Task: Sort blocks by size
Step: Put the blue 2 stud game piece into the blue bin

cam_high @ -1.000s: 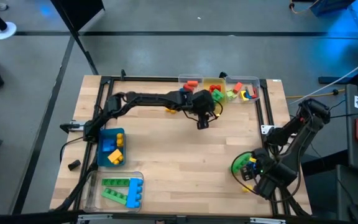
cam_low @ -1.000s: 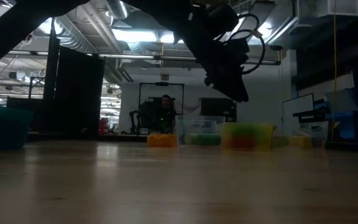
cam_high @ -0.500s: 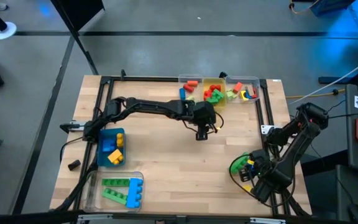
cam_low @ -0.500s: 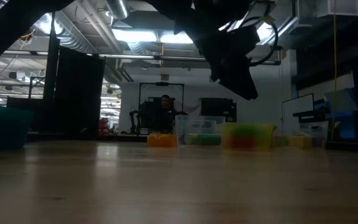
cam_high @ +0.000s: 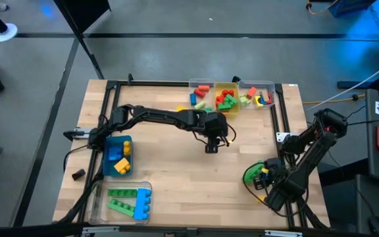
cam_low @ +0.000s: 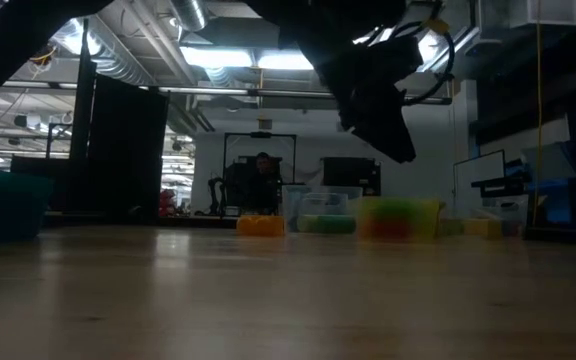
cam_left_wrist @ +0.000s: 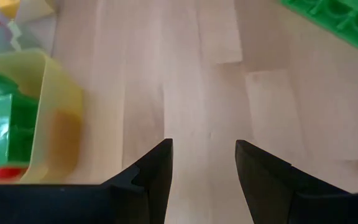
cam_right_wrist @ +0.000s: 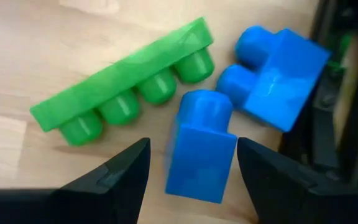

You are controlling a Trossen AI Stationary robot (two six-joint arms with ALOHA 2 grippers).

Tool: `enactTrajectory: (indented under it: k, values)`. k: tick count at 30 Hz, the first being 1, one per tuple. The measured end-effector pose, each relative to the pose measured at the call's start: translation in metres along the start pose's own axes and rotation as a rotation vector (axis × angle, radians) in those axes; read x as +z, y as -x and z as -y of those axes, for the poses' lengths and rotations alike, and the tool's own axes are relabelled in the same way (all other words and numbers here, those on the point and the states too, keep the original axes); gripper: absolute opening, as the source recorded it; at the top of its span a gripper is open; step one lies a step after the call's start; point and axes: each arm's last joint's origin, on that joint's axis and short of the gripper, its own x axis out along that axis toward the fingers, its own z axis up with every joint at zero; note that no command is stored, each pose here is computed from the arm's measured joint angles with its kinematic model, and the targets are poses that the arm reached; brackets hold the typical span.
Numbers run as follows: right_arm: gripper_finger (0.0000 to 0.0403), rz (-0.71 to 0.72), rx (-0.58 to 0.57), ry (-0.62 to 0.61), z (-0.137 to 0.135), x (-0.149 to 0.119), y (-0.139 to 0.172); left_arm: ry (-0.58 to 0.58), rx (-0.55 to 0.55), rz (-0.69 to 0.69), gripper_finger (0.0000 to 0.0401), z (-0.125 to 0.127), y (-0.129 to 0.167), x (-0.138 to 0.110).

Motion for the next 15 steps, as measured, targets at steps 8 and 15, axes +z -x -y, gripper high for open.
enactTrajectory:
  k: [8, 15]
  values:
    - [0.0240, -0.052, 0.017, -0.005, 0.001, -0.003, -0.021, 0.003, -0.004, -0.028, 0.0159, 0.000, 0.000, -0.003]
    - [0.0164, -0.079, 0.011, 0.037, 0.002, -0.004, -0.026, 0.017, -0.001, -0.006, 0.0159, -0.003, 0.037, 0.006]
